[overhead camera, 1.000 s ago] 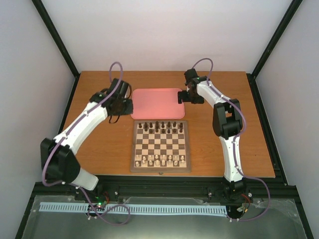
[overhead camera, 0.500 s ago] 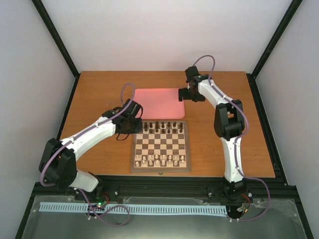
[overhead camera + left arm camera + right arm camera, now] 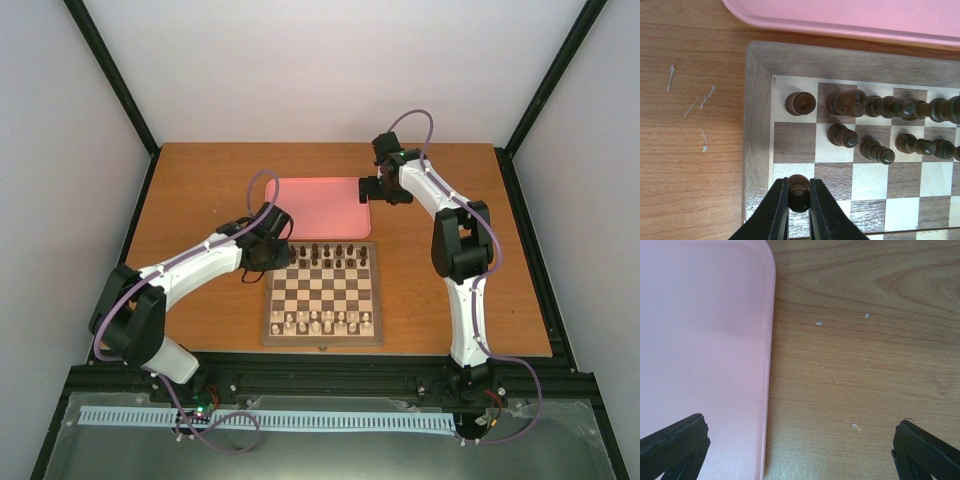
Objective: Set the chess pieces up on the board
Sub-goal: Place the chess piece on the chessboard.
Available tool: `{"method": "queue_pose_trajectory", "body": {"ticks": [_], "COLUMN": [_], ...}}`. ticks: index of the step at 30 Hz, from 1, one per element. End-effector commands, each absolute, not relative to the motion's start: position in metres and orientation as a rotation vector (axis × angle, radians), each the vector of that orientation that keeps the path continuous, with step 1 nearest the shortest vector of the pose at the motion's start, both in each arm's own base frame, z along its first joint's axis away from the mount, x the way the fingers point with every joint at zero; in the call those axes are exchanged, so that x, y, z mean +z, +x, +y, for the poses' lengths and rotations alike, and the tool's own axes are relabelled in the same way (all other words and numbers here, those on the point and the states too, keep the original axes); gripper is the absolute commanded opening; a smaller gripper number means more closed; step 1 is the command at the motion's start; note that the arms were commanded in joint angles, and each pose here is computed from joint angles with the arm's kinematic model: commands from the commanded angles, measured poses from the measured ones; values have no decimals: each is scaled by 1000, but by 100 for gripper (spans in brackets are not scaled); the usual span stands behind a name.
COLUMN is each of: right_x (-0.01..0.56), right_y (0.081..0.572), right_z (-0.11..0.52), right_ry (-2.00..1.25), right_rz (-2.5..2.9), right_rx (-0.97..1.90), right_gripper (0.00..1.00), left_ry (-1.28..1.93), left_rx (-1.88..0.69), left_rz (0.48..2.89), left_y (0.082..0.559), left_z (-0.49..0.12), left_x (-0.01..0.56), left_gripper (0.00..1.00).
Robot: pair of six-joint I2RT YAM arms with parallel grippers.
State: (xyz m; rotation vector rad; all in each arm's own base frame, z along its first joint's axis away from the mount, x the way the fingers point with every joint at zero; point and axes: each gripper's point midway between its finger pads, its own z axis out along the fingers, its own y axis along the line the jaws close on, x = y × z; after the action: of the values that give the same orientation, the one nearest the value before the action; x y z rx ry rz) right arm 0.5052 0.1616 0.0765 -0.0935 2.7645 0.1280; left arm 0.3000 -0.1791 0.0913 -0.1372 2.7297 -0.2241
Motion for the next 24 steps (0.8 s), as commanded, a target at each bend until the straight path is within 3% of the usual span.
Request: {"method": "queue_pose_trajectory", "body": {"ticks": [1, 24], "right_x": [93, 84], "right_y": [508, 509], "right_z": [156, 157], "right_ry": [-84, -90], "right_rz": [2726, 2741], "right_rx": [116, 121], "right_gripper": [100, 100], "left_ry": [-196, -206], "left_rx": [-223, -176], "left_rz": [2697, 2682], "left_y": [305, 325], "left_z": [-180, -186], "left_x": [85, 68], "left_gripper": [3, 4]}}
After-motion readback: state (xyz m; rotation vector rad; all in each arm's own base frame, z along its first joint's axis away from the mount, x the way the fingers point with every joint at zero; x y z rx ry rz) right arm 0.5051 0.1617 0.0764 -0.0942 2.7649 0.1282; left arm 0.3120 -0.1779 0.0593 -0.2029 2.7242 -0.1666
